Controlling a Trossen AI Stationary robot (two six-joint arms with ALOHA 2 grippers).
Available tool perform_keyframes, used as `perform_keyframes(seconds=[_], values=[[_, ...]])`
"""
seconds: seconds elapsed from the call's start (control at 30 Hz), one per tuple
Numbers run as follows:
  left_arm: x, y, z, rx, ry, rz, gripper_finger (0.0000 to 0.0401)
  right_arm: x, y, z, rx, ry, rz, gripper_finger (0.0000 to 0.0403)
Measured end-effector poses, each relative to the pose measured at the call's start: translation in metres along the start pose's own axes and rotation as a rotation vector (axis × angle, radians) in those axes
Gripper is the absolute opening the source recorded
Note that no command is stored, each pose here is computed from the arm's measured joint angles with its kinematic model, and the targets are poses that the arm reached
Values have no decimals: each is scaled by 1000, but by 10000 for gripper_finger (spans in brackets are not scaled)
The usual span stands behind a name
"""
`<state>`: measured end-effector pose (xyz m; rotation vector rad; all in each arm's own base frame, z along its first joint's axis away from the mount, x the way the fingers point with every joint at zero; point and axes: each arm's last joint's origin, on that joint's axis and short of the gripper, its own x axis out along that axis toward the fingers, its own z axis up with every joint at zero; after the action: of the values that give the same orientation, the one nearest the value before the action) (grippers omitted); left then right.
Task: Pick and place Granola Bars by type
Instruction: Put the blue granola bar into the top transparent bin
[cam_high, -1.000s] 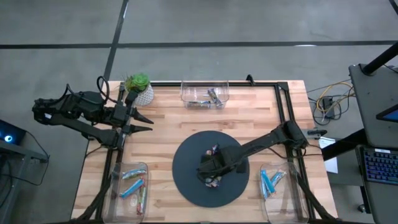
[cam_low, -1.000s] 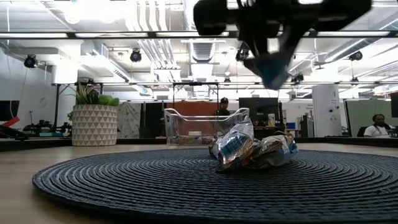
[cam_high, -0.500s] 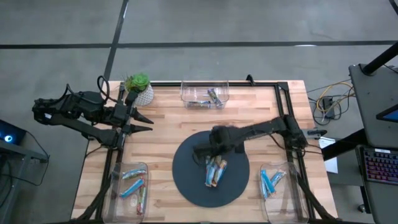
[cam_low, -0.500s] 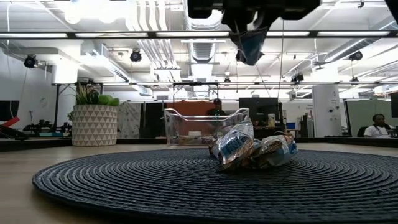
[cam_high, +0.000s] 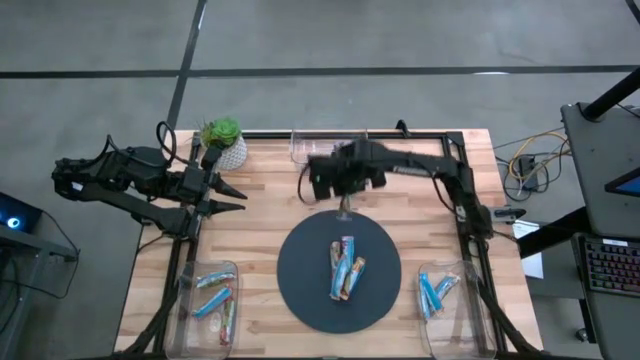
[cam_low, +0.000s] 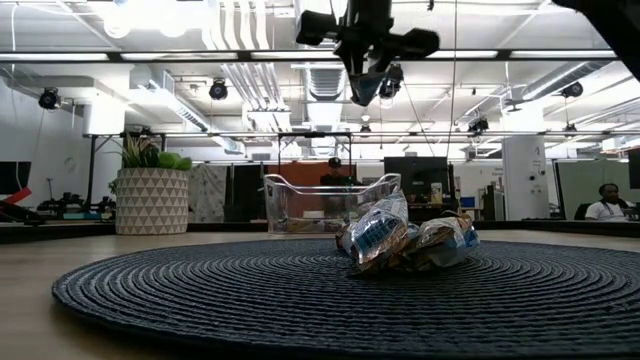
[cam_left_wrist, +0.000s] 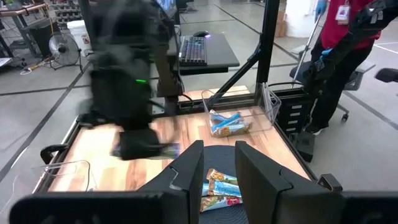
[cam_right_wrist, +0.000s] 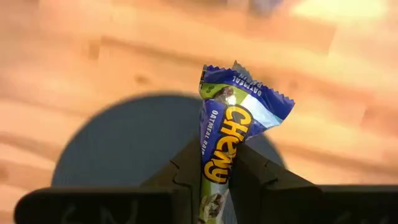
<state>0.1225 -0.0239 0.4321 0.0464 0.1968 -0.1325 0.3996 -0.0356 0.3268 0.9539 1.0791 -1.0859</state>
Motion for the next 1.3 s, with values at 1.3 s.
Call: perform_keyframes(seconds=[1.3], values=[[0, 2, 0, -31, 0, 79, 75, 6, -92, 187, 40, -124, 134, 54]])
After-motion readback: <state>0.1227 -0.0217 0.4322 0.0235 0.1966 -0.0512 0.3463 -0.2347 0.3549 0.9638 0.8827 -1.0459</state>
